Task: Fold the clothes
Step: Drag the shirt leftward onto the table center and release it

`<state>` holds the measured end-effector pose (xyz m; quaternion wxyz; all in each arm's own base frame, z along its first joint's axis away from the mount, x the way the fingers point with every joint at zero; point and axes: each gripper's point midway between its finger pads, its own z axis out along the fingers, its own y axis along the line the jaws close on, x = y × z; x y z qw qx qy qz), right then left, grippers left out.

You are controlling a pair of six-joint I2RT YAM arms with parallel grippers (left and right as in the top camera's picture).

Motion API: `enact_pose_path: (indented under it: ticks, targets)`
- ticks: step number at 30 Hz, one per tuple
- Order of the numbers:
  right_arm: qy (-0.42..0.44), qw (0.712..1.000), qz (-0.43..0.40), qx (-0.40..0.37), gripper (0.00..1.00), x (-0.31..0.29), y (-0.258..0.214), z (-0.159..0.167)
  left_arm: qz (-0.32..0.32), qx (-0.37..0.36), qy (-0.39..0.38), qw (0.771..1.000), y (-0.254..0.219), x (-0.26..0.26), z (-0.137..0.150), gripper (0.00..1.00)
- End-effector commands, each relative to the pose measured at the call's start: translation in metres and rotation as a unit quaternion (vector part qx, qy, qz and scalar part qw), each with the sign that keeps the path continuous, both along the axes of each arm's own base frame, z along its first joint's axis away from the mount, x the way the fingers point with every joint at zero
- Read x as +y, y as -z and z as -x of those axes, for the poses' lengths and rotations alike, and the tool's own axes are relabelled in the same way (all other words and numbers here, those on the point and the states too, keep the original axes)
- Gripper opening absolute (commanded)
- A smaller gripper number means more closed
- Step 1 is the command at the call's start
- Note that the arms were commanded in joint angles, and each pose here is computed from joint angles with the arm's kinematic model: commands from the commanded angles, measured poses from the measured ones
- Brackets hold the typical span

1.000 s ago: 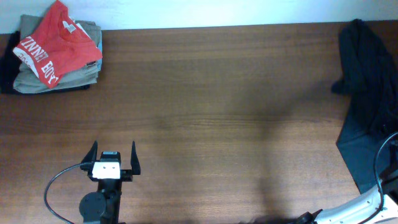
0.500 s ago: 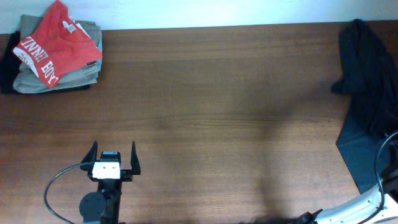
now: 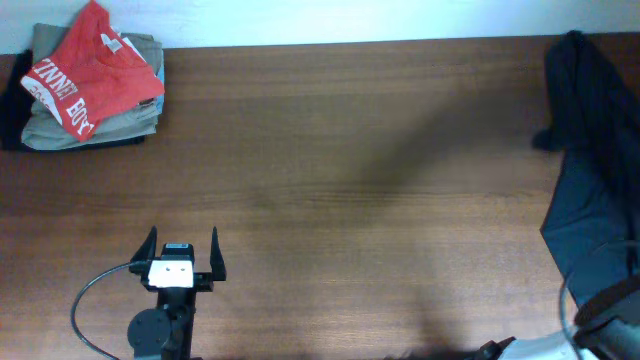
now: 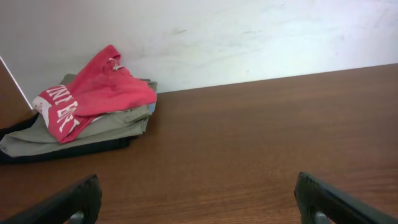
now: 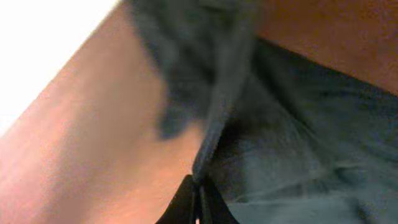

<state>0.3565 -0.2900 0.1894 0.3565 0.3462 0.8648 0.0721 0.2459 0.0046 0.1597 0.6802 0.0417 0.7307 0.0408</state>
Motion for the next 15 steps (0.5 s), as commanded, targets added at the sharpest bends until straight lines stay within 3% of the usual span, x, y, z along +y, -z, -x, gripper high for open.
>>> enact_pose_path:
  ticks: [1, 5, 9, 12, 15]
  targets:
    - [-0.112, 0.992, -0.018, -0.053, 0.04, 0.087, -0.032, -0.053, -0.008, 0.001, -0.002, 1.000, 0.002, 0.001, 0.000, 0.99]
    - [-0.209, 0.974, -0.051, -0.065, 0.04, 0.192, -0.037, -0.097, -0.008, 0.001, -0.002, 1.000, 0.002, 0.001, 0.000, 0.99]
    - [-0.341, 0.933, -0.058, -0.097, 0.04, 0.334, -0.048, -0.126, -0.008, 0.001, -0.002, 1.000, 0.002, 0.001, 0.000, 0.99]
    - [-0.437, 0.886, -0.085, -0.129, 0.04, 0.461, -0.056, -0.123, -0.008, 0.001, -0.002, 1.000, 0.002, 0.001, 0.000, 0.99]
    - [-0.506, 0.847, -0.096, -0.134, 0.04, 0.561, -0.048, -0.097, -0.008, 0.001, -0.002, 1.000, 0.002, 0.001, 0.000, 0.99]
